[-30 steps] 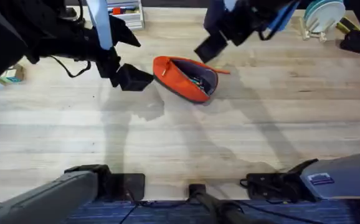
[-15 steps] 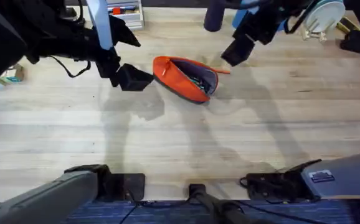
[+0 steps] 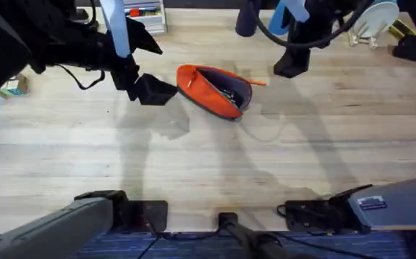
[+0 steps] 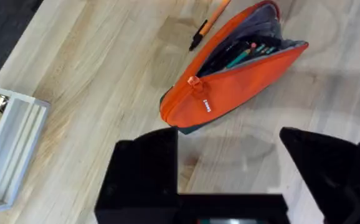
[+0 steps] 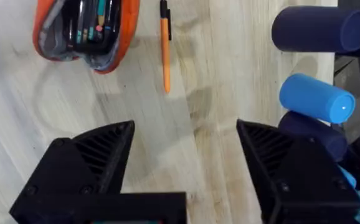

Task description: Unzip the bag, pick up the pens from the table one at a time and place them inside, then zip the bag closed.

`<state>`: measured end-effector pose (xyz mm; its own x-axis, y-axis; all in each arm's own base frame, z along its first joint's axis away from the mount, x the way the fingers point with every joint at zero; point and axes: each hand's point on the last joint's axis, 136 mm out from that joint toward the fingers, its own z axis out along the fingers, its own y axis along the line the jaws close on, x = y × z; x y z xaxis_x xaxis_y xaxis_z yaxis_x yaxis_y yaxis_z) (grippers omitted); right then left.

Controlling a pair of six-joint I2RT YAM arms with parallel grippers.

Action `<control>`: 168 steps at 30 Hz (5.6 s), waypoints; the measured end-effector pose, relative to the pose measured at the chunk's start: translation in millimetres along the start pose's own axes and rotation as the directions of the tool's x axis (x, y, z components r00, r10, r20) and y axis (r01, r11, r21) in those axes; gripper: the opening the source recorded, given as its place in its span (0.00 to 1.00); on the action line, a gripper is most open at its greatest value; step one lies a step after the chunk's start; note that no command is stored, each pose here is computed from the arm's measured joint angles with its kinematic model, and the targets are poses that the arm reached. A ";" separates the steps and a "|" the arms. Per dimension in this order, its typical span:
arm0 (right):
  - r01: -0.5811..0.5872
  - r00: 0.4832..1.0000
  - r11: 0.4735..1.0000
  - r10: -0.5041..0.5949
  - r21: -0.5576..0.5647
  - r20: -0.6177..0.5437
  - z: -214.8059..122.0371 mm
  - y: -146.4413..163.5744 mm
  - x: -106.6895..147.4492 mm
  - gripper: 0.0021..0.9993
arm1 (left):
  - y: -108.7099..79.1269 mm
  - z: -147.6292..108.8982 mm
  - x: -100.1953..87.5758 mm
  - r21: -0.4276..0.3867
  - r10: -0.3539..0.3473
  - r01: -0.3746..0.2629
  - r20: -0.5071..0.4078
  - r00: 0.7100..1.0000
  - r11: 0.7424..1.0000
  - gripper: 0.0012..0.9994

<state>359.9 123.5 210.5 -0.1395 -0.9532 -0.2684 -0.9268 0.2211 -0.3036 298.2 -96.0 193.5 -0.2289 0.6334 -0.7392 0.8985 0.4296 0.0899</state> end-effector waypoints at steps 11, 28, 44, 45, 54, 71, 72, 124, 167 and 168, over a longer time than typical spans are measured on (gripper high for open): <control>0.012 1.000 1.000 -0.012 -0.025 -0.018 9.3 -0.2 5.9 1.00 | 0.0 0.0 0.0 0.000 0.000 0.000 0.000 1.000 1.000 0.99; 0.031 0.998 0.987 -0.039 -0.161 -0.051 57.7 5.4 22.0 1.00 | 0.0 0.0 0.0 0.000 0.000 0.000 0.000 1.000 1.000 0.99; 0.002 0.992 0.949 -0.041 -0.315 -0.119 120.7 18.9 50.3 1.00 | 0.0 0.0 0.0 0.000 0.000 0.000 0.000 1.000 1.000 0.99; 0.001 0.992 0.948 -0.041 -0.319 -0.119 123.7 19.2 50.6 1.00 | -0.1 0.0 0.0 0.000 0.000 0.000 0.000 1.000 1.000 0.99; 0.003 0.996 0.943 -0.034 -0.334 -0.088 143.5 19.2 46.9 1.00 | -0.1 0.0 0.0 0.000 0.000 0.000 0.000 1.000 1.000 0.99; -0.011 0.997 0.928 -0.019 -0.371 -0.075 161.1 25.5 45.6 0.95 | -0.1 0.0 0.0 0.000 0.000 0.000 0.000 1.000 1.000 0.99; -0.010 0.997 0.930 -0.019 -0.368 -0.075 161.4 24.8 45.4 0.91 | 0.0 0.0 0.0 0.000 0.000 0.000 0.000 1.000 1.000 0.99; 0.051 0.984 0.970 -0.089 -0.236 -0.152 114.1 7.8 38.3 0.03 | 0.0 0.0 0.0 0.000 0.000 0.000 0.000 1.000 1.000 0.99; -0.205 0.979 0.937 0.196 -0.283 -0.059 -10.0 84.1 -23.5 0.03 | 0.0 0.0 0.0 0.000 0.001 -0.001 0.000 1.000 1.000 0.99; -0.213 0.977 0.936 0.206 -0.280 -0.056 -9.6 83.5 -25.2 0.03 | 0.0 0.0 0.0 0.000 0.001 -0.001 0.000 1.000 1.000 0.99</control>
<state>282.7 164.0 200.7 -0.3464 -0.8973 -0.2735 -0.9355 0.3522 0.0293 298.2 -96.0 193.5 -0.2281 0.6337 -0.7391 0.8987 0.4291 0.0906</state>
